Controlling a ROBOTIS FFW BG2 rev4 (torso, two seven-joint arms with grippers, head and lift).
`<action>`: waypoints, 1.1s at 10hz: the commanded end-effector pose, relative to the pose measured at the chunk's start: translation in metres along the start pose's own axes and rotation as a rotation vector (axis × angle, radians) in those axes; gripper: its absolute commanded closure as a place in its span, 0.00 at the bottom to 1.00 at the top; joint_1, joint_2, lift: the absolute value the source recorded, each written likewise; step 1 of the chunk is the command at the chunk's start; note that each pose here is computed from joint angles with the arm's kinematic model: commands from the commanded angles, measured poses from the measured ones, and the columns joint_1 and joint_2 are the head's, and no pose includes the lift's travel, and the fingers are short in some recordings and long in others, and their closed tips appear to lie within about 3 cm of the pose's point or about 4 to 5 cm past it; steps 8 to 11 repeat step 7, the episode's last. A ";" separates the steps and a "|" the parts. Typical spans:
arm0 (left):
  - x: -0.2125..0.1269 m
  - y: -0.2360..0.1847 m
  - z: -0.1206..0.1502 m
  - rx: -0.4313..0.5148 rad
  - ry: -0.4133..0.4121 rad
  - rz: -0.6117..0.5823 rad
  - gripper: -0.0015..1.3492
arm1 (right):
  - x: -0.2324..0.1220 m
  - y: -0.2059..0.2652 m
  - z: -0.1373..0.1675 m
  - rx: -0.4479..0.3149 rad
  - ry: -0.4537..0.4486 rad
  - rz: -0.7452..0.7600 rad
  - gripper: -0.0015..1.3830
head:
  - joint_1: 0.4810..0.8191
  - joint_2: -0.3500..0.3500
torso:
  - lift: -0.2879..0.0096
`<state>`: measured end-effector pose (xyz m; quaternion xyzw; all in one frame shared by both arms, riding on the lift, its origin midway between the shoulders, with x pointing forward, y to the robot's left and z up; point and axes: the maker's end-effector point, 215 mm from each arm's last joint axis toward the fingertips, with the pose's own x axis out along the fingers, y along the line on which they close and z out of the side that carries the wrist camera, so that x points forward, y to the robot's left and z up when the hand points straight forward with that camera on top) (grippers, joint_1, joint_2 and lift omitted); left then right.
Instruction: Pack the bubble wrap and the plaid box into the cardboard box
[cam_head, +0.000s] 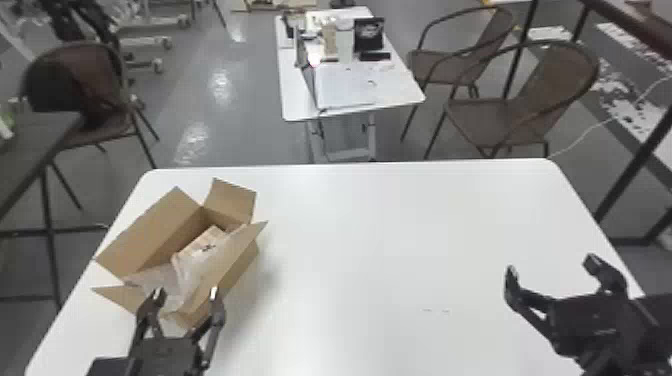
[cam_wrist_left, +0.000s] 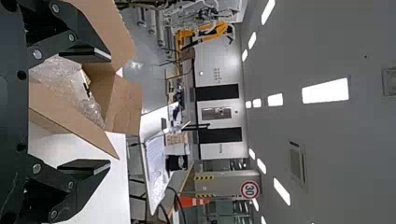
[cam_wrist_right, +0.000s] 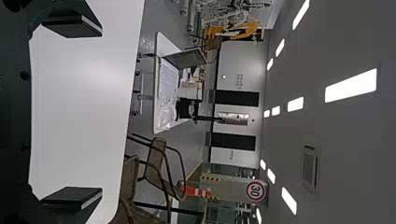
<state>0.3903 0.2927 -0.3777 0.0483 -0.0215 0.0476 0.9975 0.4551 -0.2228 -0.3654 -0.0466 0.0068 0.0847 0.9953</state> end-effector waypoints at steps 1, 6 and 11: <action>0.000 0.000 0.001 -0.003 -0.004 0.003 0.34 | 0.000 0.001 0.006 -0.026 -0.019 0.003 0.07 | 0.63 0.63 | 0.91; 0.002 -0.001 0.001 -0.004 -0.004 0.002 0.34 | -0.010 0.002 0.006 -0.032 0.000 -0.042 0.07 | 0.63 0.64 | 0.91; 0.004 -0.002 0.003 -0.004 -0.009 0.001 0.34 | -0.008 0.004 0.001 -0.010 0.008 -0.018 0.07 | 0.63 0.64 | 0.91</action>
